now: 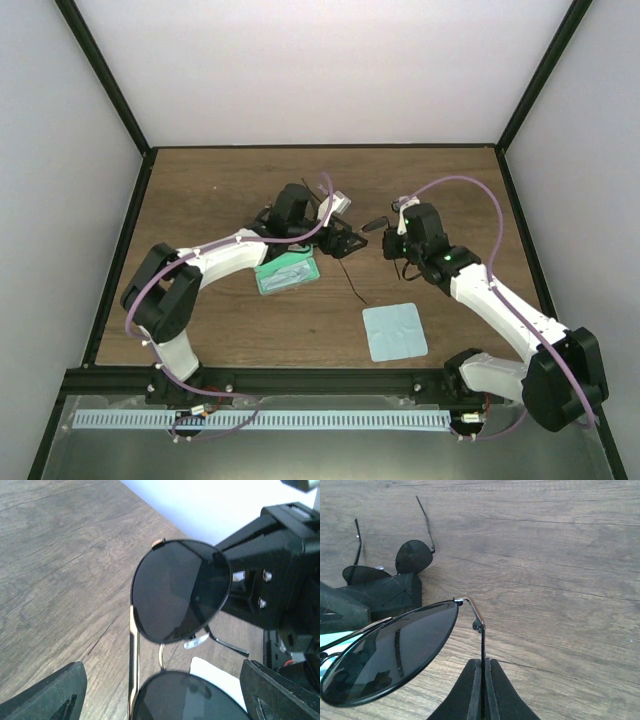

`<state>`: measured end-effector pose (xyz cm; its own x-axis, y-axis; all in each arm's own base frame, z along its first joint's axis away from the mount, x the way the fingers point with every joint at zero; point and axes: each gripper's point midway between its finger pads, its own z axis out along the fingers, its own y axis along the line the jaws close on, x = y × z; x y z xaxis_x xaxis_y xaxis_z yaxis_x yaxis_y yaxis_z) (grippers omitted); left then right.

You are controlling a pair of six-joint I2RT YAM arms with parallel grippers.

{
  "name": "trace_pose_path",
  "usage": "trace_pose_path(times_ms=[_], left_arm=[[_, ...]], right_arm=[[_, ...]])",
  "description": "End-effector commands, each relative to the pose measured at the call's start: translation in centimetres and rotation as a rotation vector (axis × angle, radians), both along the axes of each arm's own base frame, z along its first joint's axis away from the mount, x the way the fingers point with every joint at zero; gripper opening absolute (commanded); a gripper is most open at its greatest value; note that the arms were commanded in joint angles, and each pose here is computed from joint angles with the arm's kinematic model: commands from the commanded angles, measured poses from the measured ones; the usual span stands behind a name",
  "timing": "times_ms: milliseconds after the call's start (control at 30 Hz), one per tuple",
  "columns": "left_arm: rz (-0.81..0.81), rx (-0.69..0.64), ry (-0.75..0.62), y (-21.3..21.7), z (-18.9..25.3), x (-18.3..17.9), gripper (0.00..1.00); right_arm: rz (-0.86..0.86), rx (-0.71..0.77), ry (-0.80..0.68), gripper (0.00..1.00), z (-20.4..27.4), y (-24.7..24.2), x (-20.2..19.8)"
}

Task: Organize the sunglasses
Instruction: Fold the sunglasses at the center of the board.

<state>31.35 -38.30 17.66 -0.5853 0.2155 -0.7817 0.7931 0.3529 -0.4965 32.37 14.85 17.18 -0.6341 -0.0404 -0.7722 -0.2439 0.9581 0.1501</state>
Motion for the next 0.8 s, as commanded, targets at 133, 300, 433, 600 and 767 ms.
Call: trace_pose_path(times_ms=[133,300,433,600,767], left_arm=[[-0.047,-0.048,-0.018,-0.7,1.9,0.0,0.96],[-0.05,-0.046,-0.038,-0.4,2.5,0.0,1.0],[-0.022,-0.028,-0.056,0.3,2.7,0.7,1.0],[-0.029,-0.01,-0.015,-0.1,0.9,0.7,0.89],[-0.039,0.0,0.024,-0.8,-0.7,0.8,0.83]], right_arm=[[0.062,0.01,-0.015,0.01,0.3,1.5,0.0],[0.046,-0.017,0.018,0.01,-0.9,1.3,0.2],[0.059,0.001,0.005,0.01,-0.4,1.5,-0.1],[0.079,0.039,-0.039,0.01,1.2,1.8,-0.5],[0.079,0.031,-0.031,0.01,0.8,1.9,-0.4]])
